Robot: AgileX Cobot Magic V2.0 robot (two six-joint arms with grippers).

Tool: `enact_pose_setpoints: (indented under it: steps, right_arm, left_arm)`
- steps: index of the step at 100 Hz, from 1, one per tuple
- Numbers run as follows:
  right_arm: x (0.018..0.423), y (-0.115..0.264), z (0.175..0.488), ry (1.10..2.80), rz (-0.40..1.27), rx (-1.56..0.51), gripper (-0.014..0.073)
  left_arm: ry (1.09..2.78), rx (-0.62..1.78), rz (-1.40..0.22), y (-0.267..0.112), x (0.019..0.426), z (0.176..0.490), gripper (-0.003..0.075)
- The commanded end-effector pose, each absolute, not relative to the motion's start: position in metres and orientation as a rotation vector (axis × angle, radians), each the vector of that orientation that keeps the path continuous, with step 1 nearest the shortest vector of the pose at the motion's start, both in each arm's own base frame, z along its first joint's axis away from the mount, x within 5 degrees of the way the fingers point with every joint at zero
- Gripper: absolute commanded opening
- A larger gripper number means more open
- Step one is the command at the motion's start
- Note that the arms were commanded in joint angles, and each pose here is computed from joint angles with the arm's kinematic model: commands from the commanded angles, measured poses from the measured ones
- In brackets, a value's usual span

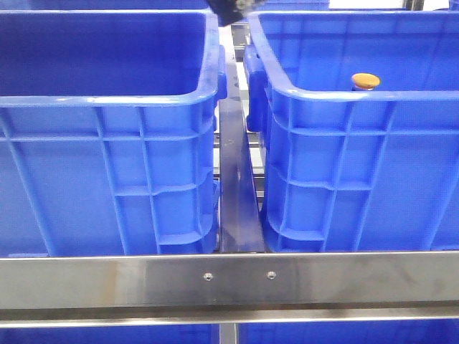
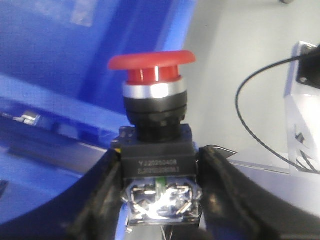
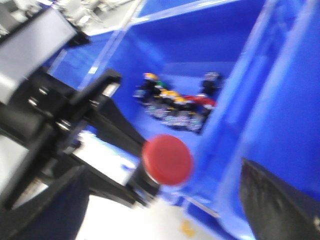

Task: Pick red and yellow buttons and place in box
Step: 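Lift the red button and pass it to the right gripper, then lower the red button beside the yellow one and open the right gripper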

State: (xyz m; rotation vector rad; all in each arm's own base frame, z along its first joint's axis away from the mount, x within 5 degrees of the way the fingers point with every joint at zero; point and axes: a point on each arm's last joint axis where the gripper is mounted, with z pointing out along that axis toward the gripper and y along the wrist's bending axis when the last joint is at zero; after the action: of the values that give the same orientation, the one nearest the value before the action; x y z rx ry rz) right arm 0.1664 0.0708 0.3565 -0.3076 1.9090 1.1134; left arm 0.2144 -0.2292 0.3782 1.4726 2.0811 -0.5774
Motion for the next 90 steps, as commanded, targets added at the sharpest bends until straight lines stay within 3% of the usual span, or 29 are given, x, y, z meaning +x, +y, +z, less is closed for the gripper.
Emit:
enact_pose_setpoints:
  steps: [1,14,72,79,90]
  right_arm:
    - [0.169,0.075,0.369,1.847,1.27,-0.264,0.0645]
    - [0.177,0.077,0.365,1.861,1.384,-0.235,0.0645]
    - [0.204,0.104,0.334,2.008,1.483,-0.238,0.0642]
    - [0.204,0.104,0.334,2.008,1.485,-0.24,0.0593]
    - [0.202,0.105,0.334,2.008,1.499,-0.254,0.0417]
  left_arm:
    - [1.973,1.442,-0.641,-0.231,0.202,0.402,0.0169]
    - [1.973,1.446,-0.648,-0.232,0.201,0.402,0.0169]
    - [1.983,1.46,-0.658,-0.232,0.199,0.401,0.0169]
    - [1.983,1.46,-0.658,-0.232,0.199,0.401,0.0169]
    - [1.983,1.458,-0.666,-0.232,0.199,0.402,0.0176]
